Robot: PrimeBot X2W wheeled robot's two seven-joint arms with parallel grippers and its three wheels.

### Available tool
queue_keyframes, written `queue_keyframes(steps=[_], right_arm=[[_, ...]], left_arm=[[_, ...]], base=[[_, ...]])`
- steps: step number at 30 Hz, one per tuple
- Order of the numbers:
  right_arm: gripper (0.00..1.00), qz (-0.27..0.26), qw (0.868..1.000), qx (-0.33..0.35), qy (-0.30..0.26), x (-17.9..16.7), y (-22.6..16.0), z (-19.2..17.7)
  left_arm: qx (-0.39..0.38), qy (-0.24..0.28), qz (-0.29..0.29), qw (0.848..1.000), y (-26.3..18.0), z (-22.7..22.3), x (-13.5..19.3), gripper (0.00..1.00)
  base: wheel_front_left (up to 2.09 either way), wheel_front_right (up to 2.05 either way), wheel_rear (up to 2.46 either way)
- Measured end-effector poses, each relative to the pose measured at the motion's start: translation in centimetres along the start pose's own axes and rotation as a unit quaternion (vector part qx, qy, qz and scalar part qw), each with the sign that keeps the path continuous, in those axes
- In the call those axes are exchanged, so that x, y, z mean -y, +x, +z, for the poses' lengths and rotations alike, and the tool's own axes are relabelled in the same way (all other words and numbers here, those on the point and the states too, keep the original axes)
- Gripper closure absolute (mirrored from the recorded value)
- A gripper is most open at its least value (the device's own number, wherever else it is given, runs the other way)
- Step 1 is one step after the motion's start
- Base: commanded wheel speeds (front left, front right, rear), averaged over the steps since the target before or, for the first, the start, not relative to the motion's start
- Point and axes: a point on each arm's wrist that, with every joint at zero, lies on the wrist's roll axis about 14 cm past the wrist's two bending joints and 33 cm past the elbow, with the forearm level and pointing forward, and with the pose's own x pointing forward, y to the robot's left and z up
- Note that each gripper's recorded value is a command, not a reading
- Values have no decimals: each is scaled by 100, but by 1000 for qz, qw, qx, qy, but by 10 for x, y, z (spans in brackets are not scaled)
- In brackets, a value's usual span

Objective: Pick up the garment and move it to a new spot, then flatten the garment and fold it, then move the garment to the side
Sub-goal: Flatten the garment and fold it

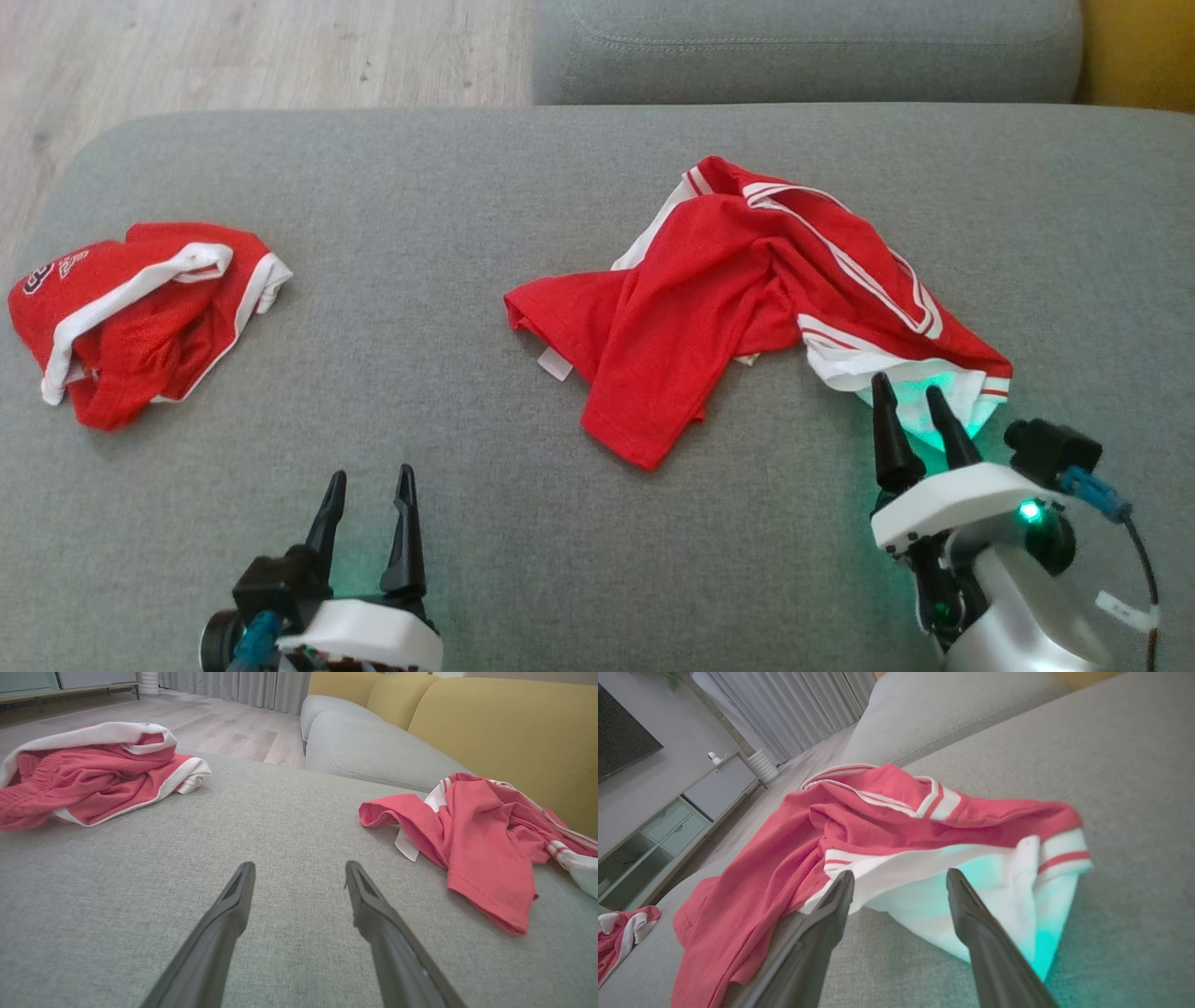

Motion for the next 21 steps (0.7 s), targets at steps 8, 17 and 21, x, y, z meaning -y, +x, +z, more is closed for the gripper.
queue_keyframes(steps=[8,17,21], right_arm=[[0,-20,997,-25,69,2,4,-19],[0,-17,992,-17,123,-7,16,-12],[0,-20,989,-17,147,-8,17,-13]], left_arm=[[-7,-5,3,1000,2,-4,-1,0],[-11,-6,4,1000,3,-6,-2,0],[-8,-9,4,1000,6,-4,-2,0]], base=[[0,0,0],[0,0,0],[0,0,0]])
